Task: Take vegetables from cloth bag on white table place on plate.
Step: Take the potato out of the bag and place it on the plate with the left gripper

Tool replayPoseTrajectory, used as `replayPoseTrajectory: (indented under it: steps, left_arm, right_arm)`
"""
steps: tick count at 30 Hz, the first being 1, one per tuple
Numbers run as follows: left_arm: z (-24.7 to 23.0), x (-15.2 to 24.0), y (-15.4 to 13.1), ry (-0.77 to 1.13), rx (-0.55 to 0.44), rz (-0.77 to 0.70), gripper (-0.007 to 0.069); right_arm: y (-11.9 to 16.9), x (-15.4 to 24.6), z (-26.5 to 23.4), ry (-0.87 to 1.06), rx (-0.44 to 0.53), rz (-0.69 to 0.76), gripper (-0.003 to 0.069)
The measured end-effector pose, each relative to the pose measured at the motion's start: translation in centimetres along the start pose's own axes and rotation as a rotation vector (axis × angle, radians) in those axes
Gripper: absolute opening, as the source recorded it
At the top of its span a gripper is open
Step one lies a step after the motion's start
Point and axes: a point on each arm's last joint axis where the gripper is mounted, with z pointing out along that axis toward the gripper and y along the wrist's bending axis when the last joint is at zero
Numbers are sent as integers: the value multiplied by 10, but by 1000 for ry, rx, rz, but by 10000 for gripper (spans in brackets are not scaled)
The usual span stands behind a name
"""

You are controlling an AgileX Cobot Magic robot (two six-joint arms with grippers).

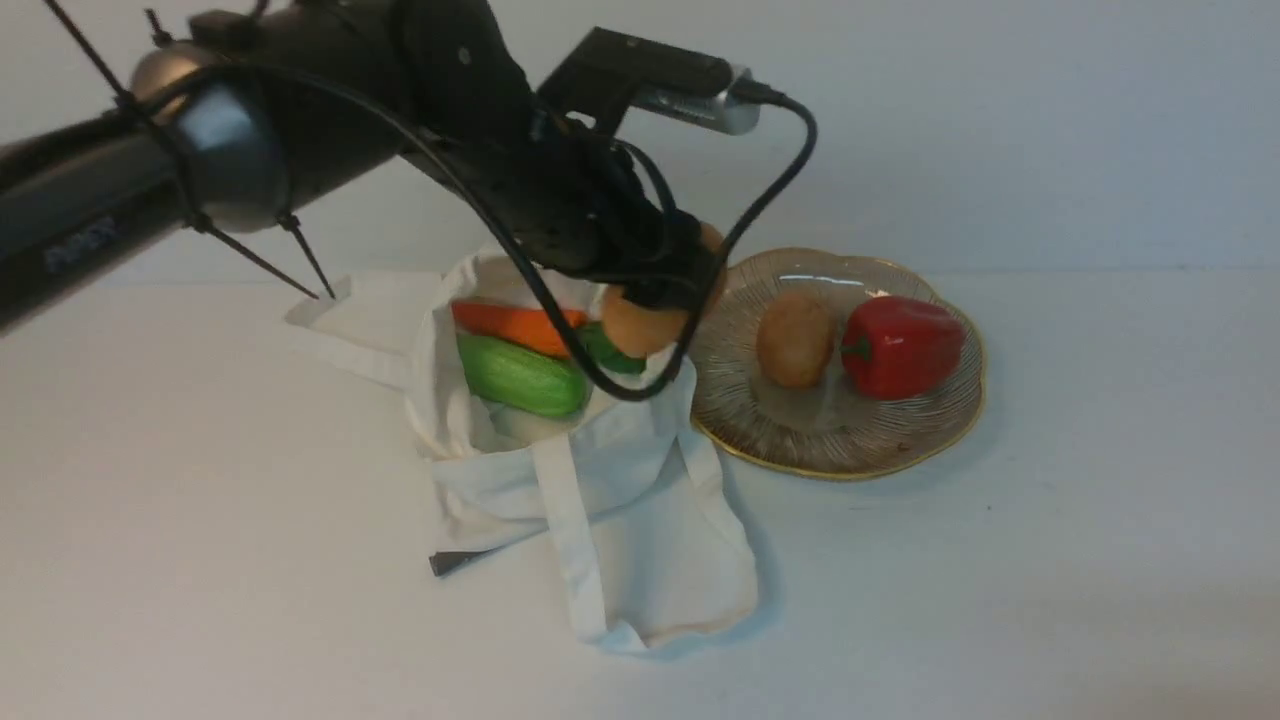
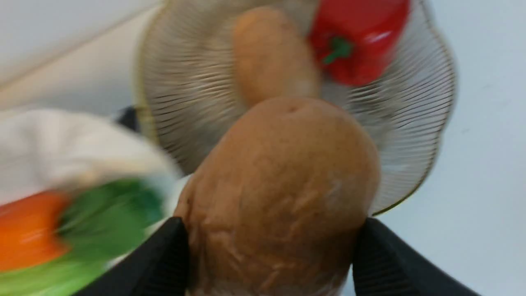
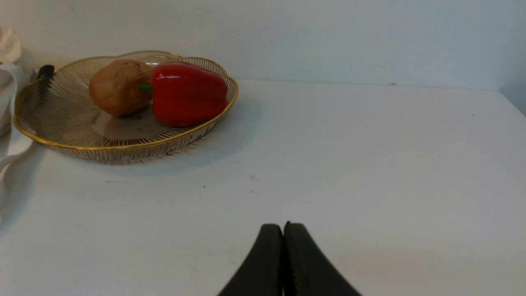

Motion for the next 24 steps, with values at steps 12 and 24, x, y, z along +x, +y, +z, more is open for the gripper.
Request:
replayPoseTrajectory:
  steps: [12, 24]
  left_arm:
    - [95, 27, -52, -4, 55, 92, 457]
    - [120, 24, -51, -168, 2, 121, 535]
  right_arm:
    - [0, 0, 0, 0, 0, 0, -15]
    - [0, 0, 0, 0, 0, 0, -15]
